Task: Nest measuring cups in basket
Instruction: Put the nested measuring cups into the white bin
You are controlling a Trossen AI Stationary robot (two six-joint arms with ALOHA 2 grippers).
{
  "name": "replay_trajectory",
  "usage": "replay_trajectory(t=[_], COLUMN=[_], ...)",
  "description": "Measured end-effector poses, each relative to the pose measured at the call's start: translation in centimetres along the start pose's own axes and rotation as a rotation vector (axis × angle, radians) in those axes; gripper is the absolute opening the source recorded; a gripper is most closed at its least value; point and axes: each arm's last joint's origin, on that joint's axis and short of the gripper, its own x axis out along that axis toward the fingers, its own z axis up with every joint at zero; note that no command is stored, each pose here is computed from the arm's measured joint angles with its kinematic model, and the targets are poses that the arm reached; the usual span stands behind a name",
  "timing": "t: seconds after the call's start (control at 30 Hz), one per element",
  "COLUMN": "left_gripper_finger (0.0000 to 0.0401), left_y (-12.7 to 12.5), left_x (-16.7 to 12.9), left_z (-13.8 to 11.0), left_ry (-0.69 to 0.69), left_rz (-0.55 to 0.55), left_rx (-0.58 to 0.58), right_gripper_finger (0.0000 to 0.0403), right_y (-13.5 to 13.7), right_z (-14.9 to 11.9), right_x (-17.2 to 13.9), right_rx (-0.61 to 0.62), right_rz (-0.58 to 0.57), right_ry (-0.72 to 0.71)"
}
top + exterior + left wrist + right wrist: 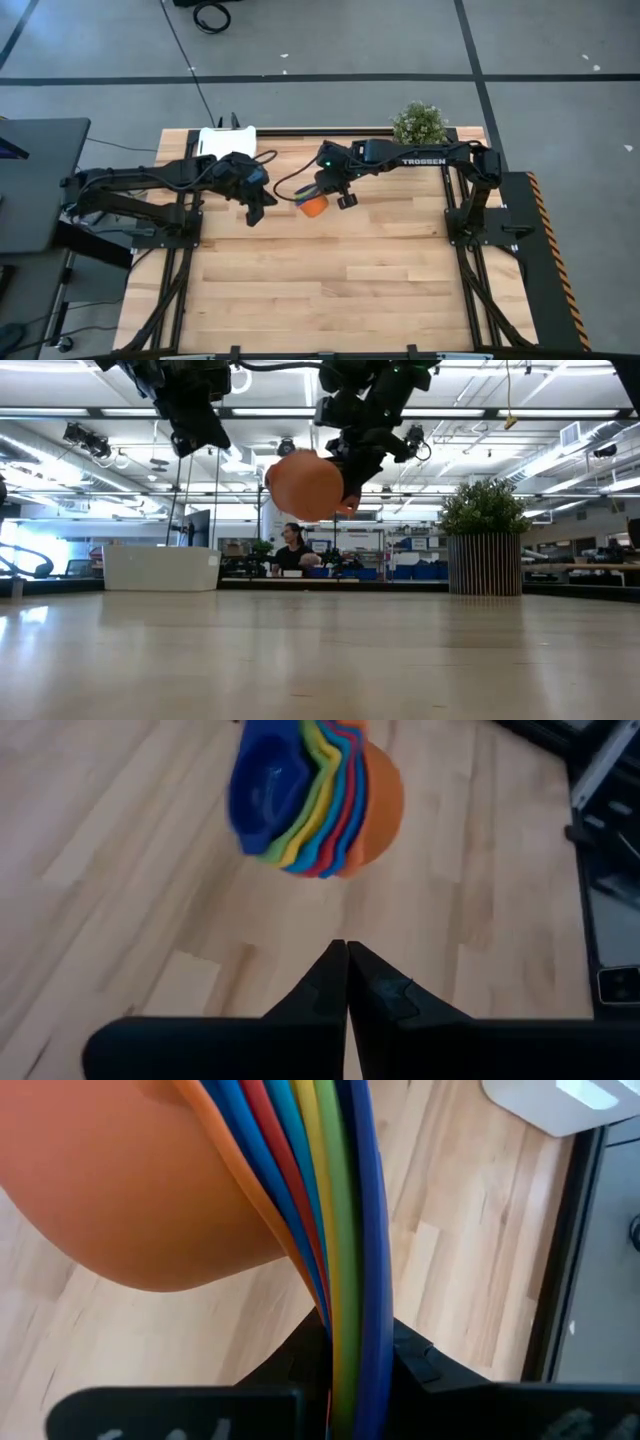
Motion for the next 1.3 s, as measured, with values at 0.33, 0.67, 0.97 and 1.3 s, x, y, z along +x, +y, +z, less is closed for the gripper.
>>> replay_trajectory(t=[0.33, 0.67, 0.97, 1.3], left_gripper_finger=[0.0014, 0.0014, 0.0014, 0.0014], left_y=[0.4, 1.2, 1.3, 1.3], left_x=[-6.1, -9.6, -10.4, -11.9], left_z=[-1.8, -4.7, -5.2, -5.8], left_ry=[-0.107, -0.125, -0.159, -0.242], left_rz=[0.151, 0.361, 0.378, 0.377], left_rx=[-0.122, -0.329, -0.358, -0.431], right_gripper_finger=[0.0053, 0.0053, 0.0053, 0.0053], right_y=[-0.9, -4.0, -6.7, -10.8], right_z=[0.7, 1.4, 4.4, 7.8], right_x=[-1.3, -3.4, -3.5, 0.1], right_rx=[0.014, 0.087, 0.133, 0.107], right_rz=[-0.025, -0.092, -0.213, -0.243], right_ry=[-0.021, -0.100, -0.229, -0.261])
